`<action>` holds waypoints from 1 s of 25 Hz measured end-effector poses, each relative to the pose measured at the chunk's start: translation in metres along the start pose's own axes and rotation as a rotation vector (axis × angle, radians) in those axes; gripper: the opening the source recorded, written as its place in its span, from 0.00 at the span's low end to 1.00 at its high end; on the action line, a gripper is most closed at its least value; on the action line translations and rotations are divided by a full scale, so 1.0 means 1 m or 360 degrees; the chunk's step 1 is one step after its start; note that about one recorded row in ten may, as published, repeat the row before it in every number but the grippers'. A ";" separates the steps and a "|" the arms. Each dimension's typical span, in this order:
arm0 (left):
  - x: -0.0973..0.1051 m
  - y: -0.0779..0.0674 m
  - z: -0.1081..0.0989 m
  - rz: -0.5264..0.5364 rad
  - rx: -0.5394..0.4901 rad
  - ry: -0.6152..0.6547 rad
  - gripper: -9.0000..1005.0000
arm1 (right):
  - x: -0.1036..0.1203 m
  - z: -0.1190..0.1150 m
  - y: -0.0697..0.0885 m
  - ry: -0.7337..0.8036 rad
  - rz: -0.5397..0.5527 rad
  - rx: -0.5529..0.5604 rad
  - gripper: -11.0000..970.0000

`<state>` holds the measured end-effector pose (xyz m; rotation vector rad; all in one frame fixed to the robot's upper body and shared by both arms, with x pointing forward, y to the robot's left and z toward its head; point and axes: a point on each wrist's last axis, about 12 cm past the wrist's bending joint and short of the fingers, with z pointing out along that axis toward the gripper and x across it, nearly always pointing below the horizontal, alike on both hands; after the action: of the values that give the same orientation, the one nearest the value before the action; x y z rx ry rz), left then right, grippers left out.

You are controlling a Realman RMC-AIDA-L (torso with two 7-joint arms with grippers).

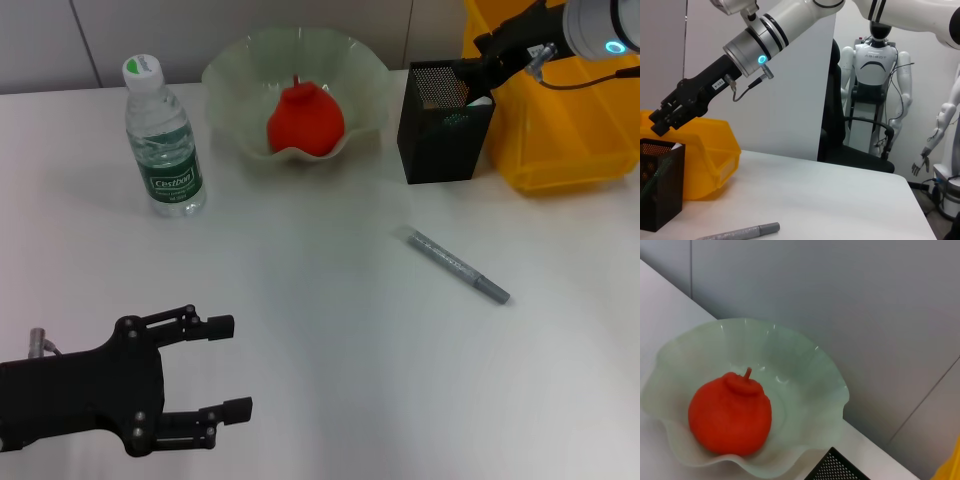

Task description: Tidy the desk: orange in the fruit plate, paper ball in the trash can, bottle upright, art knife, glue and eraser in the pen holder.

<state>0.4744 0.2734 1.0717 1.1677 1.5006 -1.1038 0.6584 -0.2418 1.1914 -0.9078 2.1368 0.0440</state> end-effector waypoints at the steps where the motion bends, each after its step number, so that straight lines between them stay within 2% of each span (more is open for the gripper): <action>1: 0.000 0.000 0.000 0.0001 0.0003 -0.0001 0.81 | 0.000 0.000 0.000 0.0000 0.0000 0.0000 0.39; 4: -0.001 -0.001 0.000 0.0006 0.0014 -0.0006 0.81 | -0.004 -0.007 0.002 0.0014 0.0014 -0.0028 0.40; 7: -0.002 -0.001 0.000 0.0007 0.0022 -0.0010 0.81 | -0.007 -0.020 0.010 0.0080 0.0061 -0.0127 0.40; 8: -0.001 -0.002 -0.001 0.0008 0.0024 -0.0012 0.81 | -0.009 -0.030 0.017 0.0152 0.0103 -0.0199 0.40; 14: -0.001 -0.003 -0.001 0.0011 0.0036 -0.0019 0.81 | -0.010 -0.046 0.034 0.0412 0.0147 -0.0284 0.41; 15: -0.001 -0.004 0.000 0.0016 0.0041 -0.0021 0.81 | -0.009 -0.045 0.041 0.0510 0.0146 -0.0321 0.41; 17: -0.001 -0.004 0.000 0.0021 0.0045 -0.0022 0.81 | -0.008 -0.043 0.044 0.0567 0.0151 -0.0338 0.41; 18: -0.001 -0.004 0.000 0.0027 0.0047 -0.0021 0.81 | -0.003 -0.036 0.050 0.0693 0.0160 -0.0361 0.41; 25: 0.000 -0.005 -0.001 0.0034 0.0042 -0.0021 0.81 | 0.013 -0.009 0.058 0.0792 0.0163 -0.0370 0.41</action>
<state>0.4690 0.2740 1.0723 1.1896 1.4640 -1.1179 0.6106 -0.2094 1.1740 -1.0205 2.6829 0.1326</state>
